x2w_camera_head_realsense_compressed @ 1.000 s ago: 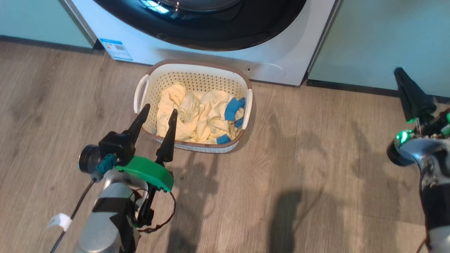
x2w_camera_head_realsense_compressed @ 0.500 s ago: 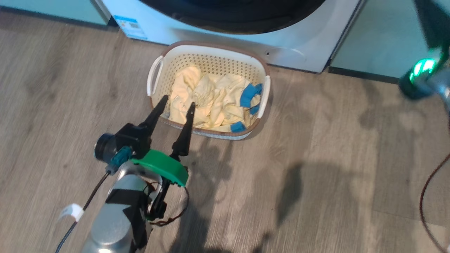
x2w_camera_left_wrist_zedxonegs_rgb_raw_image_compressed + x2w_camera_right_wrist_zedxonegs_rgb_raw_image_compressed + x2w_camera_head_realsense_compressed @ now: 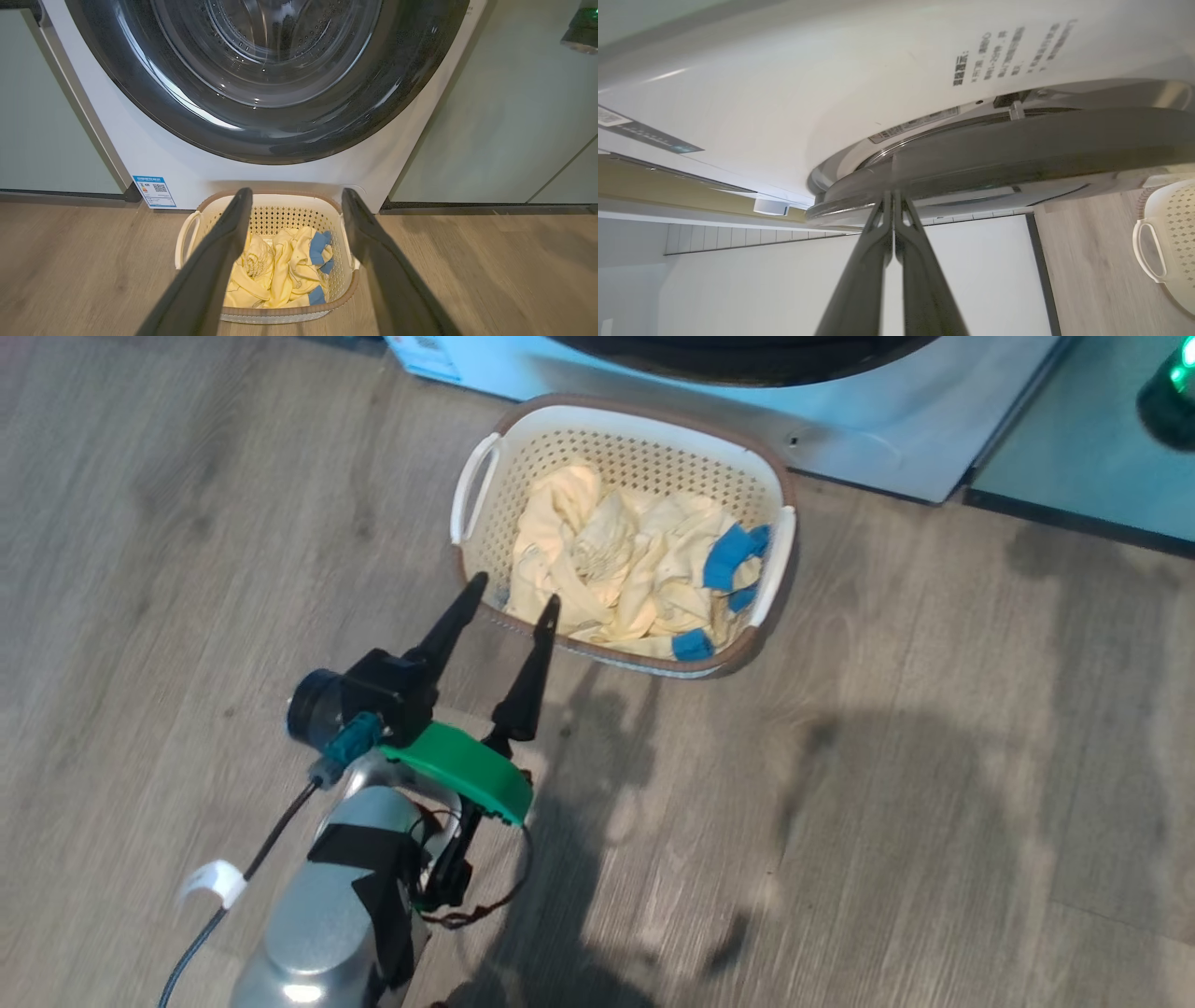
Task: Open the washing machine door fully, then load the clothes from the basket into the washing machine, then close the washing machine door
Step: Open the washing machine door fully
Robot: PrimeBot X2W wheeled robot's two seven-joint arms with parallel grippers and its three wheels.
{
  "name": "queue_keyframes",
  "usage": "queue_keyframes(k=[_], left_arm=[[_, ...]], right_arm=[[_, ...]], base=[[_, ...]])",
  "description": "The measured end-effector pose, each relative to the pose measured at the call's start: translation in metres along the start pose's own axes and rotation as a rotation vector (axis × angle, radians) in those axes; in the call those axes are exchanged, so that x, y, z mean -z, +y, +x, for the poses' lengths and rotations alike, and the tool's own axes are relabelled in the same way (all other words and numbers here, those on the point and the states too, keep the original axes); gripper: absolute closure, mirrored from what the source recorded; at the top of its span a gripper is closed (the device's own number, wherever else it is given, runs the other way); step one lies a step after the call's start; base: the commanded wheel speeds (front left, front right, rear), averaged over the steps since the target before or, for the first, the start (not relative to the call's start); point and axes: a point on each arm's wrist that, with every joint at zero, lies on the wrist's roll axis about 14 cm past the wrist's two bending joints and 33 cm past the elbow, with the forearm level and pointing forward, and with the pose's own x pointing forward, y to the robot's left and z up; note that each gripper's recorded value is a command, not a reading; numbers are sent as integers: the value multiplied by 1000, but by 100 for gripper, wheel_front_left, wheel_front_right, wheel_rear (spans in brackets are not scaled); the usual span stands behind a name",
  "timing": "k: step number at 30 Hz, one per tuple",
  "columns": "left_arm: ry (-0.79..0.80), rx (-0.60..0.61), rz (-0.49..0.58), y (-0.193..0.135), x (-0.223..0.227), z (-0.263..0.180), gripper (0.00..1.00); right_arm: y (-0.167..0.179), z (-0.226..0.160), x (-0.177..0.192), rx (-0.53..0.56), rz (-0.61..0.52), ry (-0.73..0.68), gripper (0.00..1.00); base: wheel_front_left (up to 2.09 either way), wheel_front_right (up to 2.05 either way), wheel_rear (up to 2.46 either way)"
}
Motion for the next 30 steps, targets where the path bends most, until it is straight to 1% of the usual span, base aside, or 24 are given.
queue_keyframes(k=[8, 13, 18, 30], left_arm=[[-7, -6, -16, 1, -1, 3, 0], [1, -9, -25, 0, 2, 3, 0], [-11, -13, -22, 1, -1, 7, 0], [2, -38, -29, 5, 3, 6, 0]], right_arm=[[8, 28, -4, 18, -53, 18, 100], [7, 39, -5, 27, -69, 17, 100], [0, 48, -9, 55, -82, 3, 100], [-24, 59, -3, 131, -120, 40, 100]], base=[[0, 0, 0], [0, 0, 0], [0, 0, 0], [0, 0, 0]])
